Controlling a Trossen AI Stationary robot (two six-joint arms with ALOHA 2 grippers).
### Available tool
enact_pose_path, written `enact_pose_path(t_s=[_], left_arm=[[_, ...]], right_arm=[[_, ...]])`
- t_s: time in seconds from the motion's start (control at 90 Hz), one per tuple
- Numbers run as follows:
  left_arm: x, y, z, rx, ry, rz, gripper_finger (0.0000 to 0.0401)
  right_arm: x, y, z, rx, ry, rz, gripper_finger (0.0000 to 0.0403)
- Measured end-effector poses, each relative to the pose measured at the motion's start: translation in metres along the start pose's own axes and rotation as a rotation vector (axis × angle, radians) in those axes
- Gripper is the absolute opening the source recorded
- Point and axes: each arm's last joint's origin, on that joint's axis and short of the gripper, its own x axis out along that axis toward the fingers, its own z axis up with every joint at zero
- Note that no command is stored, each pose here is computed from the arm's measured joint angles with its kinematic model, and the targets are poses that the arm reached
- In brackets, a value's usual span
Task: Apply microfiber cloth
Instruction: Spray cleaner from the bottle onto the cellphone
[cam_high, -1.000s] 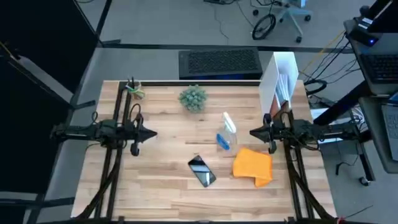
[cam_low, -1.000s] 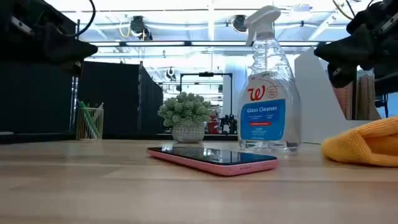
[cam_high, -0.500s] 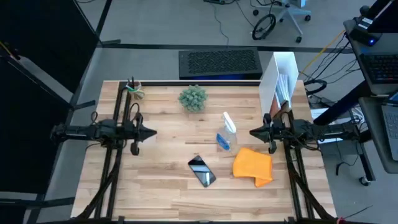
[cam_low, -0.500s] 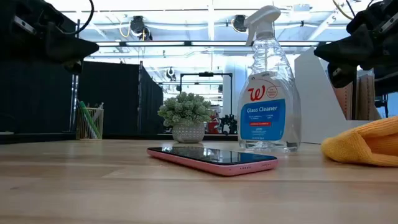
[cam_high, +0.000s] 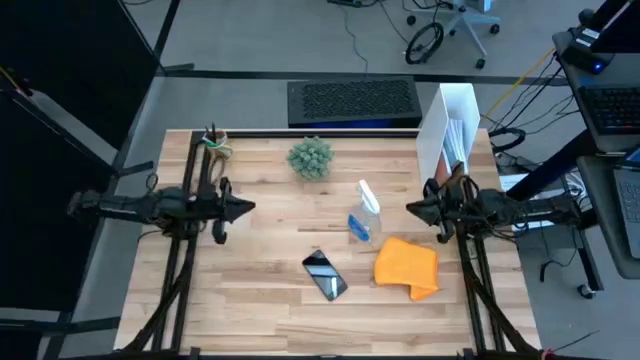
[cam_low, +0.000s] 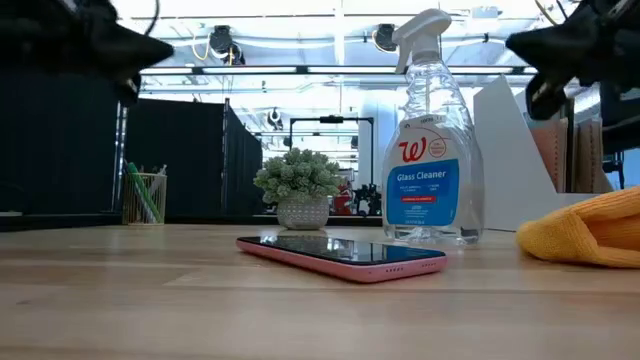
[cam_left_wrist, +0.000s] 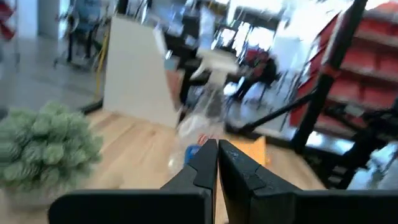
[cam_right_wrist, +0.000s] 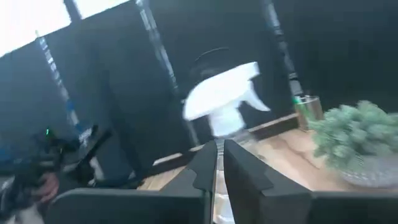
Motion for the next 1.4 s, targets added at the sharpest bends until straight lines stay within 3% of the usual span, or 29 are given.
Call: enact_pose_path(t_s=[0.311, 0.567, 0.744, 0.856, 1.022, 1.222, 1.4], left_arm=[[0.087, -0.05, 0.014, -0.06, 0.385, 0.012, 0.0], [0.135, -0.11, -0.023, -0.26, 0.615, 0.013, 0.0], [0.144, -0.136, -0.064, -0.408, 0.663, 0.172, 0.0], [0.147, -0.139, -0.088, -0.564, 0.668, 0.273, 0.0], [0.155, -0.139, -0.114, -0.779, 0.655, 0.361, 0.0], [0.163, -0.129, -0.129, -0.905, 0.695, 0.44, 0.0009], [0.169, -0.121, -0.128, -0.96, 0.712, 0.449, 0.0072]], right_arm=[[0.018, 0.024, 0.006, -0.124, 0.294, 0.101, 0.0011], [0.036, 0.056, -0.018, -0.155, 0.577, 0.233, 0.0011], [0.05, 0.066, -0.047, -0.165, 0.742, 0.19, 0.0011], [0.063, 0.069, -0.062, -0.186, 0.785, 0.164, 0.0011], [0.082, 0.064, -0.083, -0.281, 0.84, 0.035, 0.0023], [0.106, 0.064, -0.101, -0.387, 0.897, 0.014, 0.0071], [0.126, 0.061, -0.118, -0.474, 0.948, -0.005, 0.0119]])
